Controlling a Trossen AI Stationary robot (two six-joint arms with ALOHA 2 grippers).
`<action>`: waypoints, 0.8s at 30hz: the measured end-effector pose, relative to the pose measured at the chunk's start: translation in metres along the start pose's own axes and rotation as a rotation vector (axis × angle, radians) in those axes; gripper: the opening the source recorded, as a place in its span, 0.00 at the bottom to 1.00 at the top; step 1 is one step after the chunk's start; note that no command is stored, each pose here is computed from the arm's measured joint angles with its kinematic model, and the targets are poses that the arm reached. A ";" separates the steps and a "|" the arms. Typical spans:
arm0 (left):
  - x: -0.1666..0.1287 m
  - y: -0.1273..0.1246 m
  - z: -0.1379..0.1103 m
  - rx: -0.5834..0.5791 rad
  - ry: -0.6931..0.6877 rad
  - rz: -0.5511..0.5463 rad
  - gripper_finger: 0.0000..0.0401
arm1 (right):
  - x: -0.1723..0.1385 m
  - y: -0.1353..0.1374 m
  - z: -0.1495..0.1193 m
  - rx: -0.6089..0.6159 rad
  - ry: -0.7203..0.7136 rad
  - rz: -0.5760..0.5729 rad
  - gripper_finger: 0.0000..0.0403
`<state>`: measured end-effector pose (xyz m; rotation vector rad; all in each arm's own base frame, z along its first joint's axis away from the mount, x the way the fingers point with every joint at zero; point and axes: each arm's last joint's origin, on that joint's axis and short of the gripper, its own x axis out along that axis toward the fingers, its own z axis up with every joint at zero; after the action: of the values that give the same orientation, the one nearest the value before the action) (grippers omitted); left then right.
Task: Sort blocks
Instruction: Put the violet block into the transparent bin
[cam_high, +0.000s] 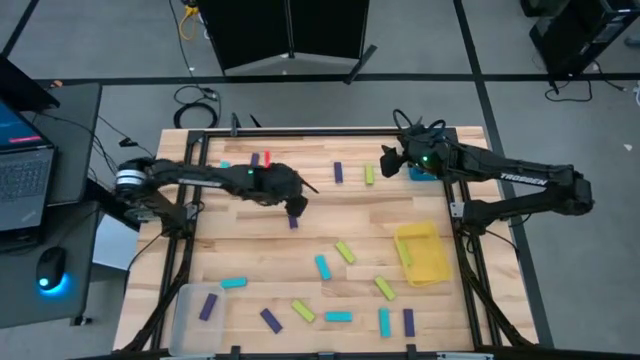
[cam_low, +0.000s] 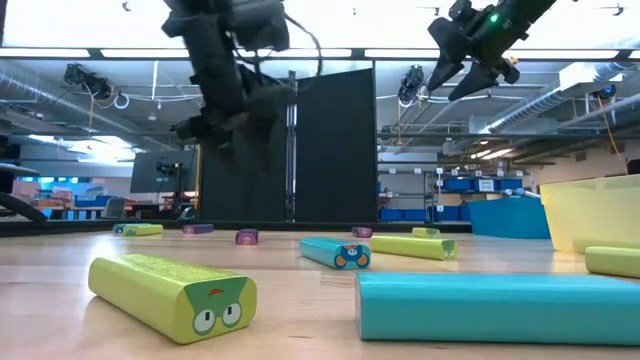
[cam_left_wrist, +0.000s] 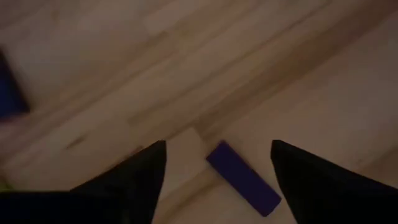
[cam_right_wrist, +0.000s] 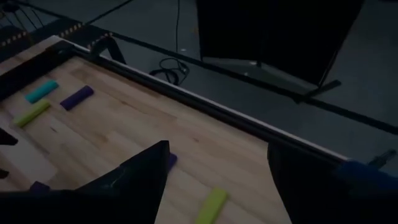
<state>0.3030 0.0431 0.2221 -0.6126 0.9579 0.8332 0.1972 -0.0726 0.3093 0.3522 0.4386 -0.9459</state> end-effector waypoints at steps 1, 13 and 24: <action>0.003 -0.003 0.001 -0.013 0.018 0.019 0.78 | 0.001 0.001 0.000 -0.009 -0.003 0.001 0.70; 0.051 -0.031 -0.014 -0.228 0.159 0.056 0.99 | 0.003 0.003 0.003 -0.054 -0.027 0.013 0.70; 0.067 -0.044 -0.030 -0.375 0.154 0.081 0.98 | 0.002 0.004 0.001 -0.160 -0.019 0.017 0.70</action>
<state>0.3473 0.0185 0.1527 -0.9767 0.9778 1.0609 0.2021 -0.0727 0.3097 0.2009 0.4903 -0.8908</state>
